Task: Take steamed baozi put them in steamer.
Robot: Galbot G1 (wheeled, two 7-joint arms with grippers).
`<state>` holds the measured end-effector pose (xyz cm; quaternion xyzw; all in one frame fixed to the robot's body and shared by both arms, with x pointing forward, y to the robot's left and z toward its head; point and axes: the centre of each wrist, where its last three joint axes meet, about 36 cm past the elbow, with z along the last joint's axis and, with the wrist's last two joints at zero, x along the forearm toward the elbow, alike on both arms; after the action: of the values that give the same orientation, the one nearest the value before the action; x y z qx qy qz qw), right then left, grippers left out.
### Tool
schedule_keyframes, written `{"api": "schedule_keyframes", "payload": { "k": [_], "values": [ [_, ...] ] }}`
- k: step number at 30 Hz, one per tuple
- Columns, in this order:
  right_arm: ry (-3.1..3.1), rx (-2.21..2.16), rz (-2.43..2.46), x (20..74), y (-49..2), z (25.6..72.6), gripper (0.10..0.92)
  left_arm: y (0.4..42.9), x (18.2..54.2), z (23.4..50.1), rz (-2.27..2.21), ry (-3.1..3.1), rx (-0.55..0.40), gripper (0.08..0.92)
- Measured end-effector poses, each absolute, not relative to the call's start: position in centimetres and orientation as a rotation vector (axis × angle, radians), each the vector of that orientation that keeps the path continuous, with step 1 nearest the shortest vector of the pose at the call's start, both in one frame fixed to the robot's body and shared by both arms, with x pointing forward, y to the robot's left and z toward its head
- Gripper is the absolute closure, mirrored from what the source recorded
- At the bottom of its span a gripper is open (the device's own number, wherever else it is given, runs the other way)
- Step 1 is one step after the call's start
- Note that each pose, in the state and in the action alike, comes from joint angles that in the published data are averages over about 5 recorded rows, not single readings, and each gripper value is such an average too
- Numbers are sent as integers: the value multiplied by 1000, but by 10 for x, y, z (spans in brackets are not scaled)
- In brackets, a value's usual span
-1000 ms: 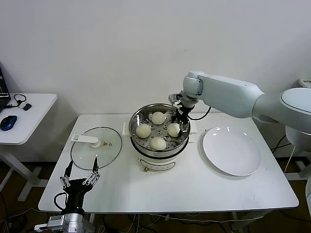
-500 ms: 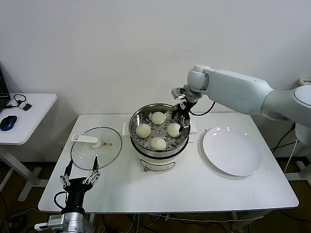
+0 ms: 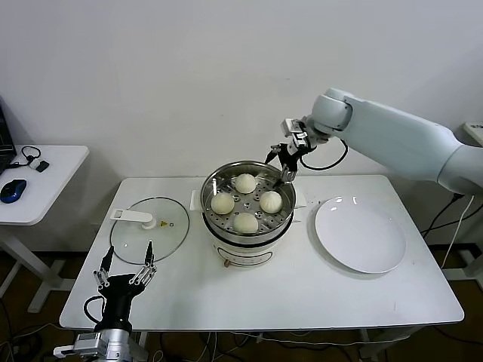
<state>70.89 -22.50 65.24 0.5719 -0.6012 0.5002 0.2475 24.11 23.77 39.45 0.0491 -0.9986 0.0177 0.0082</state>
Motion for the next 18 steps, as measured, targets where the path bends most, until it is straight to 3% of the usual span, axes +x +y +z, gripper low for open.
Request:
{"api": "schedule_keyframes", "payload": {
  "k": [8,18],
  "values": [
    [-1980,1508,1298,677,-270,636,200,233,241,396,46,-3128,128,177],
    [-2490,1335,1172,613,-313,583,200,225,240,394,50,-3133,109,177]
  ]
}}
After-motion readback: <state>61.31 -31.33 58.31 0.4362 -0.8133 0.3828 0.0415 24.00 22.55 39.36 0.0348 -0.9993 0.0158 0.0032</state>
